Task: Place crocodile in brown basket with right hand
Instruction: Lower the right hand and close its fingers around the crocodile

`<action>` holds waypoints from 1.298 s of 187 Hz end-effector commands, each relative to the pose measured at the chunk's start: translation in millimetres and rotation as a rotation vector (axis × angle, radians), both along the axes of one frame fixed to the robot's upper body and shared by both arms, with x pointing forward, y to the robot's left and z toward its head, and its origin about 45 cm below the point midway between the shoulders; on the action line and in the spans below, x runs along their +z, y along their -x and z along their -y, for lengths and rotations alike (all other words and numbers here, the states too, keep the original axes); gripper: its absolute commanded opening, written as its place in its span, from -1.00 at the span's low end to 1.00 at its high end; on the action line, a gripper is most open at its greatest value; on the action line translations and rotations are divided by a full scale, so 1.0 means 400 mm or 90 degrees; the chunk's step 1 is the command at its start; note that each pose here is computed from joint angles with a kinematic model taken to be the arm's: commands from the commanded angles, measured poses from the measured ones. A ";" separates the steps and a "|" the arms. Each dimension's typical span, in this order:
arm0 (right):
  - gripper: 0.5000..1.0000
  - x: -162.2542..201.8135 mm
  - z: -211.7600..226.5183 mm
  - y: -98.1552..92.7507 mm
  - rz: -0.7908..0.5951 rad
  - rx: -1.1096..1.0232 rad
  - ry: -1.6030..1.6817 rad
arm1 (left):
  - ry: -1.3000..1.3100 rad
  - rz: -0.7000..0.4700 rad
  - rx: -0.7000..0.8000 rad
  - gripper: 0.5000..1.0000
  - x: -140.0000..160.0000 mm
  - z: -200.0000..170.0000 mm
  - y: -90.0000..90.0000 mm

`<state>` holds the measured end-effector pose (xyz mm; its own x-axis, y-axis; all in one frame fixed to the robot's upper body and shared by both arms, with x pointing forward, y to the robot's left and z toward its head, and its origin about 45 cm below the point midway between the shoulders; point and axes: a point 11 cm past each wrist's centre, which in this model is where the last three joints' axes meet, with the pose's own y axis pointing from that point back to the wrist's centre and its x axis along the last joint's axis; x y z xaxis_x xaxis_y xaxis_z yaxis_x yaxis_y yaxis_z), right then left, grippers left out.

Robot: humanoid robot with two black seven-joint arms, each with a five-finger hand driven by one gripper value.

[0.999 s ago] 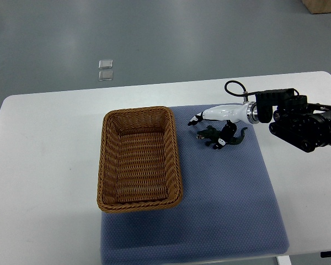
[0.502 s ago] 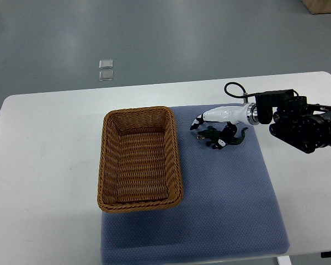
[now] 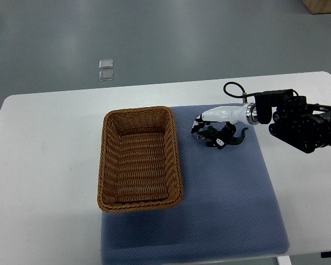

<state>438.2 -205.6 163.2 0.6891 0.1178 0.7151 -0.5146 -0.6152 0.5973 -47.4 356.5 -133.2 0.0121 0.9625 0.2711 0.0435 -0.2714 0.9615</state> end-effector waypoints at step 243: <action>-1.00 0.018 -0.001 -0.001 0.004 0.016 -0.015 | 0.000 0.000 0.000 1.00 0.000 0.000 0.000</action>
<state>438.2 -204.3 169.3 0.6824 0.1188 0.7212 -0.5030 -0.6396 0.5813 -47.4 356.5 -133.2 0.0121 0.9625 0.2711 0.0435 -0.2714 0.9615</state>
